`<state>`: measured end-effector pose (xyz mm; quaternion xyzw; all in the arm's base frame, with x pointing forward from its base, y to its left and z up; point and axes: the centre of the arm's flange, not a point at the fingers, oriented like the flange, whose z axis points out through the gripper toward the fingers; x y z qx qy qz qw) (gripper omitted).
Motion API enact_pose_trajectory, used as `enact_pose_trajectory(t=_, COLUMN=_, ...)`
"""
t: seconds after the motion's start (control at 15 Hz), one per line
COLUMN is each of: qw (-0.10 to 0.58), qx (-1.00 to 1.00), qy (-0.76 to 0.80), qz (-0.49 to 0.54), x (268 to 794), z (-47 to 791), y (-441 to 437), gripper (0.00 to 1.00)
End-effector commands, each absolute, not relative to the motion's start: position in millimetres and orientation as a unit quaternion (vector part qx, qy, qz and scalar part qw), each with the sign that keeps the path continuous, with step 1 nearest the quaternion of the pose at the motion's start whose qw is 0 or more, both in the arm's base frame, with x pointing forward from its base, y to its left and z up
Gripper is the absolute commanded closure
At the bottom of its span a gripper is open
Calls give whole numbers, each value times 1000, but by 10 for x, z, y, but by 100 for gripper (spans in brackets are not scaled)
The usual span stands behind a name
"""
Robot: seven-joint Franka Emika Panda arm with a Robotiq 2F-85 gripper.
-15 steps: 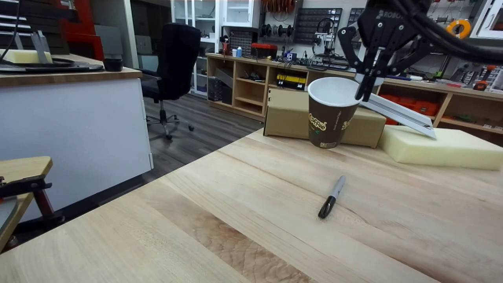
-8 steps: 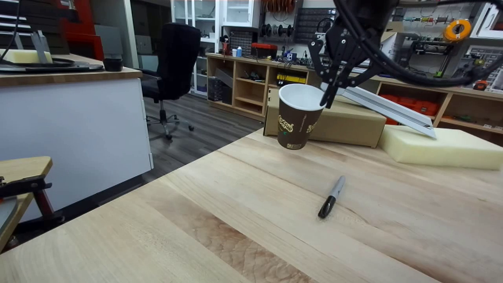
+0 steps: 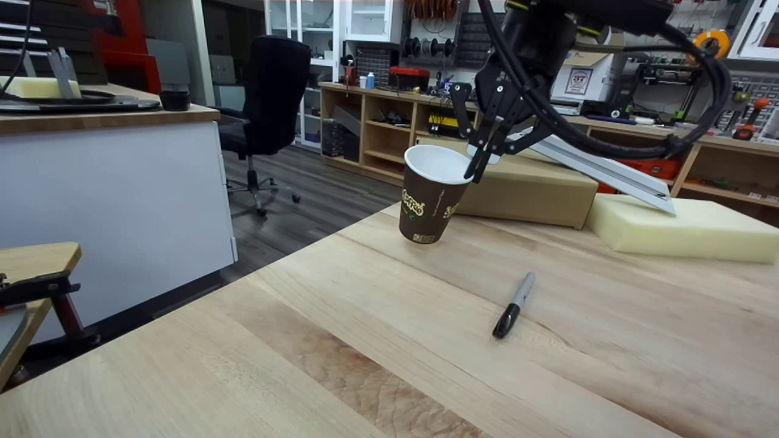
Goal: Move the cup closer to the edge
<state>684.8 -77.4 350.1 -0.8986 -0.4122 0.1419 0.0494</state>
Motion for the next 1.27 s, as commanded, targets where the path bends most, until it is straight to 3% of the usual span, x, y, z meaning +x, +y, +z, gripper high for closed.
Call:
enact_pose_trajectory(t=0.0, qw=32, qx=-891, qy=-420, qz=169, x=6909, z=3614, y=-776, gripper=71)
enact_pose_trajectory(t=0.4, qw=12, qx=-889, qy=-437, qz=137, x=6852, z=3984, y=-835, gripper=33)
enact_pose_trajectory(t=0.73, qw=-49, qx=-884, qy=-461, qz=63, x=6745, z=4511, y=-858, gripper=2)
enact_pose_trajectory(t=0.8, qw=-23, qx=-888, qy=-450, qz=87, x=6951, z=4307, y=-846, gripper=19)
enact_pose_trajectory(t=1.0, qw=-38, qx=-888, qy=-454, qz=66, x=6922, z=4544, y=-852, gripper=2)
enact_pose_trajectory(t=1.2, qw=-37, qx=-887, qy=-455, qz=67, x=6915, z=4514, y=-851, gripper=1)
